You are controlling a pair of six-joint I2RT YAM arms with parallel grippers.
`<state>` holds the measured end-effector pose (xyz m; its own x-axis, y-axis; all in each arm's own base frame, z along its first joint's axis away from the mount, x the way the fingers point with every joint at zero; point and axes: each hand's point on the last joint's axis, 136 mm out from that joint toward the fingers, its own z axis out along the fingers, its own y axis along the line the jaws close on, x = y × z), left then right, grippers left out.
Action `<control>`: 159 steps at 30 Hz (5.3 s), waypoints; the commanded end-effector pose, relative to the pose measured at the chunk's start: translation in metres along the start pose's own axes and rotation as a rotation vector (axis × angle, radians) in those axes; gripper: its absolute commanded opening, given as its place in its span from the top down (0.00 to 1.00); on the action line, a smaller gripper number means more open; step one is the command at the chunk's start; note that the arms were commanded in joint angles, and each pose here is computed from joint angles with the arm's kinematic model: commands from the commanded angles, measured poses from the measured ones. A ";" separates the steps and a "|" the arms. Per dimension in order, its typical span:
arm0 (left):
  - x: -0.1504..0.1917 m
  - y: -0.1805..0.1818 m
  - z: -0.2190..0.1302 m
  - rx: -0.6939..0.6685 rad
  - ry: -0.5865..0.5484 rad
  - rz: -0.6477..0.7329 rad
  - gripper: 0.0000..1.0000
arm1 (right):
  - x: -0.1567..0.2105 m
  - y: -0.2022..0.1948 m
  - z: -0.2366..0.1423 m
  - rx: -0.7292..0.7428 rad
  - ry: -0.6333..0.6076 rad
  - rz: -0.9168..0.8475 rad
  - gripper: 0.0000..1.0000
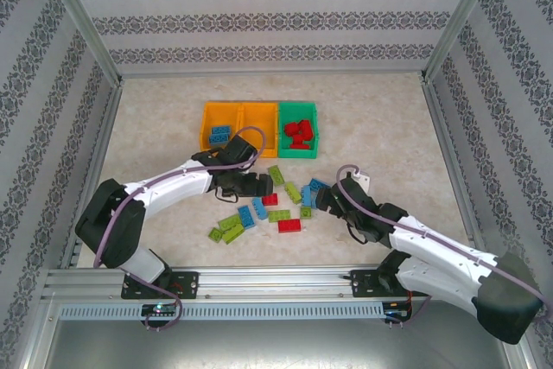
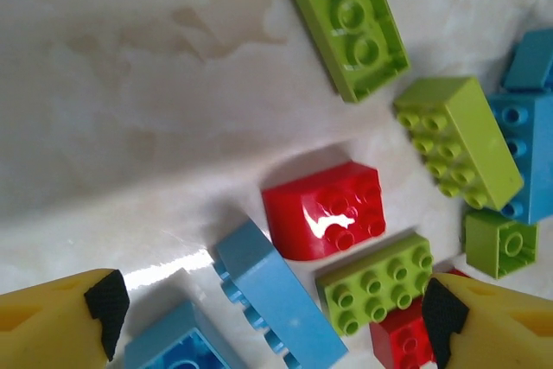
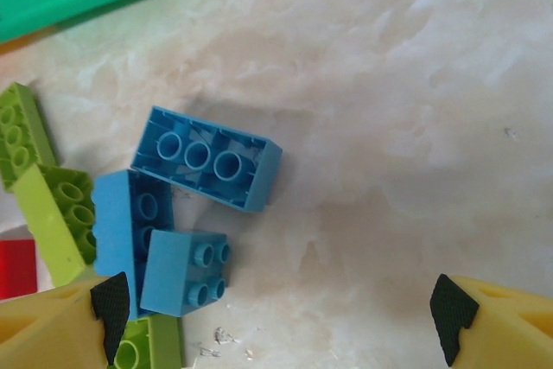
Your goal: Sort the legos into containers by color
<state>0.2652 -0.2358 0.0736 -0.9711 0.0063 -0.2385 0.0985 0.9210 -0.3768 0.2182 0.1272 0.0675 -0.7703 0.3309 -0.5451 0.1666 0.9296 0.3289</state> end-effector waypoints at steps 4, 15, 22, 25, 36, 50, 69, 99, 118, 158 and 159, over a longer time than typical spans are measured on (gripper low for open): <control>0.021 -0.017 0.000 0.029 0.048 -0.014 0.17 | 0.000 0.006 0.005 -0.005 0.020 -0.027 0.07; 0.040 -0.017 0.014 -0.012 0.107 -0.027 0.24 | -0.004 0.001 0.006 -0.009 0.005 -0.009 0.07; 0.044 -0.012 0.019 -0.073 0.135 -0.005 0.33 | -0.001 -0.003 0.006 -0.007 0.008 -0.003 0.06; 0.046 -0.008 0.021 -0.095 0.149 -0.002 0.33 | -0.001 -0.005 0.006 -0.011 0.003 0.002 0.06; 0.039 -0.004 0.026 -0.154 0.161 0.030 0.38 | 0.000 -0.012 0.006 -0.013 -0.003 0.024 0.06; 0.030 -0.004 0.029 -0.193 0.162 0.067 0.47 | -0.001 -0.018 0.004 -0.016 -0.015 0.056 0.05; 0.038 -0.001 0.039 -0.229 0.196 0.091 0.60 | -0.003 -0.021 0.004 -0.010 -0.021 0.071 0.04; -0.102 0.036 -0.054 -0.226 -0.131 0.032 0.79 | -0.031 0.045 0.004 -0.024 -0.024 -0.237 0.09; -0.225 0.119 -0.034 -0.232 -0.215 -0.112 0.75 | -0.026 0.155 0.080 0.006 0.232 -0.615 0.31; -0.147 0.130 -0.094 -0.244 -0.348 -0.152 0.00 | -0.029 0.194 0.098 -0.104 0.312 -0.601 0.76; -0.143 0.131 -0.094 -0.243 -0.350 -0.151 0.01 | -0.034 0.199 0.095 -0.121 0.298 -0.593 0.76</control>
<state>0.3988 -0.0864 0.1322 -0.8585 -0.2410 -0.4526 -0.1490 0.9618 -0.2296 0.3240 0.2996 0.0330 -0.8810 -0.3463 -0.3224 -0.3855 0.9204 0.0648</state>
